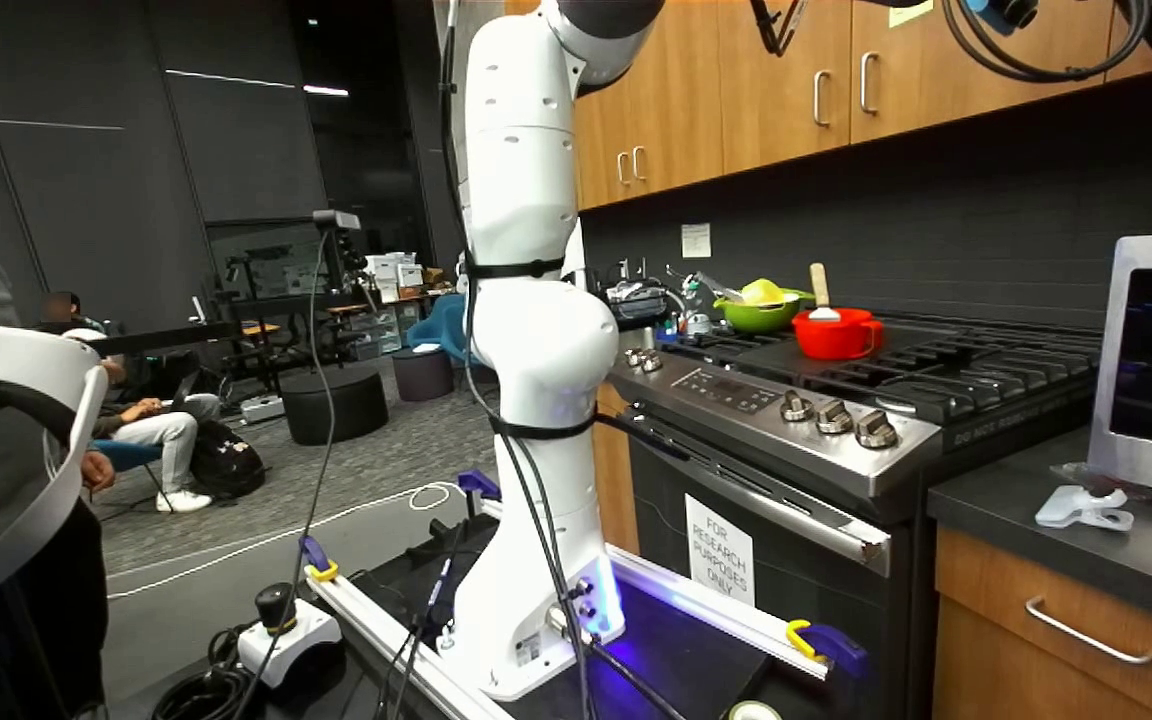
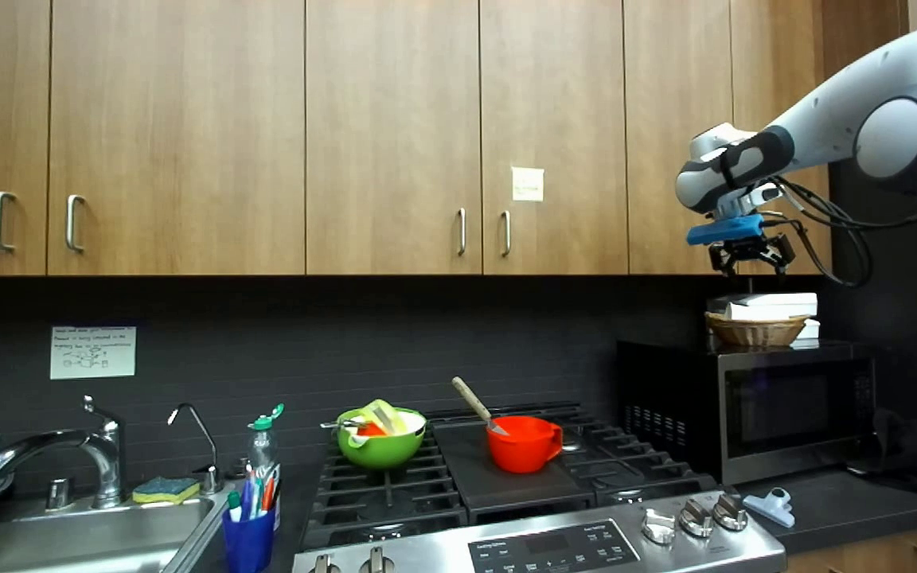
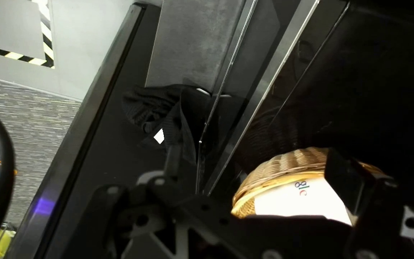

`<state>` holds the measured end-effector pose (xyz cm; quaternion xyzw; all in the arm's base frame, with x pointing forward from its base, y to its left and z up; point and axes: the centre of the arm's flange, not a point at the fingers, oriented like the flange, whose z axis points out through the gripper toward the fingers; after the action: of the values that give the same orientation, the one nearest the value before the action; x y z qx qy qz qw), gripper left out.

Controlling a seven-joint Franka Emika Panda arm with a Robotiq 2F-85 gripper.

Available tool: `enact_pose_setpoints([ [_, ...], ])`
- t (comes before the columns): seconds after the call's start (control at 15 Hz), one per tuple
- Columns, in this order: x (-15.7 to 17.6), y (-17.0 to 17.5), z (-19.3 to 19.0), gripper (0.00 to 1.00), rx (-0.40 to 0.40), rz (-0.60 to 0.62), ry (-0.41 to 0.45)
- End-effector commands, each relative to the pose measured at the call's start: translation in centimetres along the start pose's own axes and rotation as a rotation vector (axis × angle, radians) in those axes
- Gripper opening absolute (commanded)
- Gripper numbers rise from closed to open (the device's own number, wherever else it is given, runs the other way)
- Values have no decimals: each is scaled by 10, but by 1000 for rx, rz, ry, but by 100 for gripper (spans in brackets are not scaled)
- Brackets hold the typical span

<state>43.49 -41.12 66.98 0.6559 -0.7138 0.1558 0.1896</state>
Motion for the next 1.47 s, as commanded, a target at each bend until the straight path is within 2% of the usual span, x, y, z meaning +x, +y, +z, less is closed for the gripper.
enact_pose_setpoints([
  [0.0, -2, -27, 17, 100, -49, -70, 29],
  [0.13, -6, -40, 32, 100, -87, -119, 45],
  [0.47, -3, -53, 54, 100, -182, -199, 157],
  [0.67, 9, -50, 55, 100, -204, -207, 219],
  [0.8, 18, -48, 52, 100, -194, -191, 226],
  [1.13, 28, -58, 45, 100, -120, -159, 117],
  [1.4, 30, -69, 48, 100, -39, -272, -3],
])
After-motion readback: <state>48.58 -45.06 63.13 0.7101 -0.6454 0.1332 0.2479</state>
